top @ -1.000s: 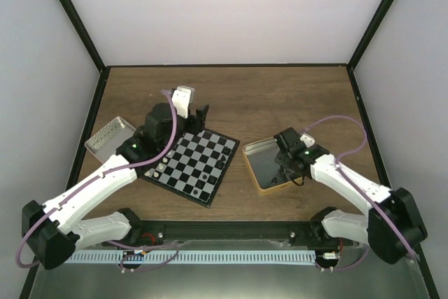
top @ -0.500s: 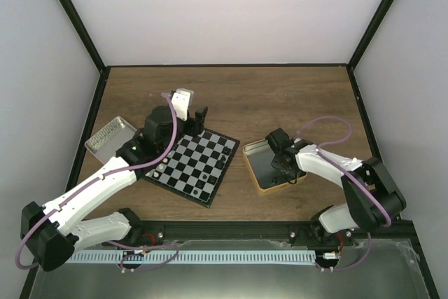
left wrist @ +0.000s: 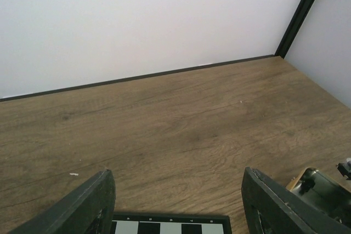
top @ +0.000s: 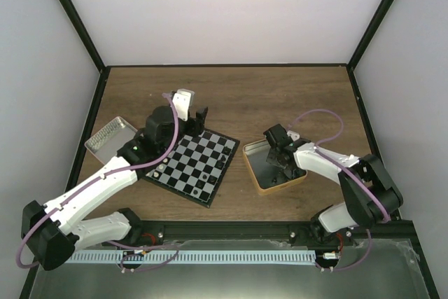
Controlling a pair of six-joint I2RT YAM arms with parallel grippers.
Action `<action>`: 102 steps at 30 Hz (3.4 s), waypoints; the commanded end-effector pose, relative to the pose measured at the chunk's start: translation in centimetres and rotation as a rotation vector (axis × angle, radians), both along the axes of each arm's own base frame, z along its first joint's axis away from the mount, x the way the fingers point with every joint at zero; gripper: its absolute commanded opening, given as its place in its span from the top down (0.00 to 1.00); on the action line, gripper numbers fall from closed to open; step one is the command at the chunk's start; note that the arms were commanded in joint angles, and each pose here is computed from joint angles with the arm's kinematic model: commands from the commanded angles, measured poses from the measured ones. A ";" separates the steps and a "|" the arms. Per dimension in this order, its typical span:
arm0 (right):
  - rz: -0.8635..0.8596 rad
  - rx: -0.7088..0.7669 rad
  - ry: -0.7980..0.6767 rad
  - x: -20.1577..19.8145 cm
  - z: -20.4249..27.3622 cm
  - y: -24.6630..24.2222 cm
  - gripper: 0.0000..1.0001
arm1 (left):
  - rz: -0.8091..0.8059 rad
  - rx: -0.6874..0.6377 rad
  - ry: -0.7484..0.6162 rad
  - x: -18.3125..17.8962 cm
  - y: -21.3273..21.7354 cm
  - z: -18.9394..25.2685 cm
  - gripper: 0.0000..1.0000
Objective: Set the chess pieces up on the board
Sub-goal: Pick up the chess piece from the storage box, then place the chess piece on the chessboard.
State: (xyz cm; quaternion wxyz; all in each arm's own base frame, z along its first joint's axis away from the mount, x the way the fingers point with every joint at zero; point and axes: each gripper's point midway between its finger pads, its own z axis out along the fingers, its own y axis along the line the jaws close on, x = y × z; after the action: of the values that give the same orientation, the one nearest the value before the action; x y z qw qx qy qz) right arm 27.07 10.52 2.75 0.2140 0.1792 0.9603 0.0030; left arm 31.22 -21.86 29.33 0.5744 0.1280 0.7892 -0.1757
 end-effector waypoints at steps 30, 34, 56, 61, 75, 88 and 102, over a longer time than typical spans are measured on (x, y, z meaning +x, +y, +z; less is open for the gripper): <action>0.074 -0.022 0.021 1.0 1.5 0.7 0.97 | 0.002 0.007 0.015 0.6 -0.4 -0.8 0.35; 0.084 -0.027 -0.014 2.0 3.1 0.9 0.99 | 0.006 0.004 0.011 0.5 -0.3 -0.5 0.35; 0.614 0.122 -0.135 4.1 12.2 20.4 0.99 | 0.444 -0.111 -0.222 -1.2 10.2 6.2 0.34; 0.819 0.136 -0.082 0.5 10.9 26.1 0.99 | 0.604 -0.074 -0.178 -0.9 12.4 4.8 0.34; 0.954 0.038 0.070 -4.0 5.7 28.2 0.99 | 0.646 -0.101 -0.174 -0.9 13.5 4.5 0.30; 0.934 0.014 0.069 -3.4 3.8 28.4 0.99 | 0.637 -0.094 -0.168 -0.7 13.2 4.2 0.30; 0.945 0.014 0.082 -3.6 2.7 28.5 0.94 | 0.616 -0.098 -0.152 -0.3 12.6 3.8 0.31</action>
State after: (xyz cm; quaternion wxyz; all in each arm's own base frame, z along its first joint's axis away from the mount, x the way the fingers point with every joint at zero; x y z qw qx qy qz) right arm 23.36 38.29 5.03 0.1393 -0.2693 0.9484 0.0923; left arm 30.78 -9.15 33.25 0.6635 -0.1290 0.7368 -0.0153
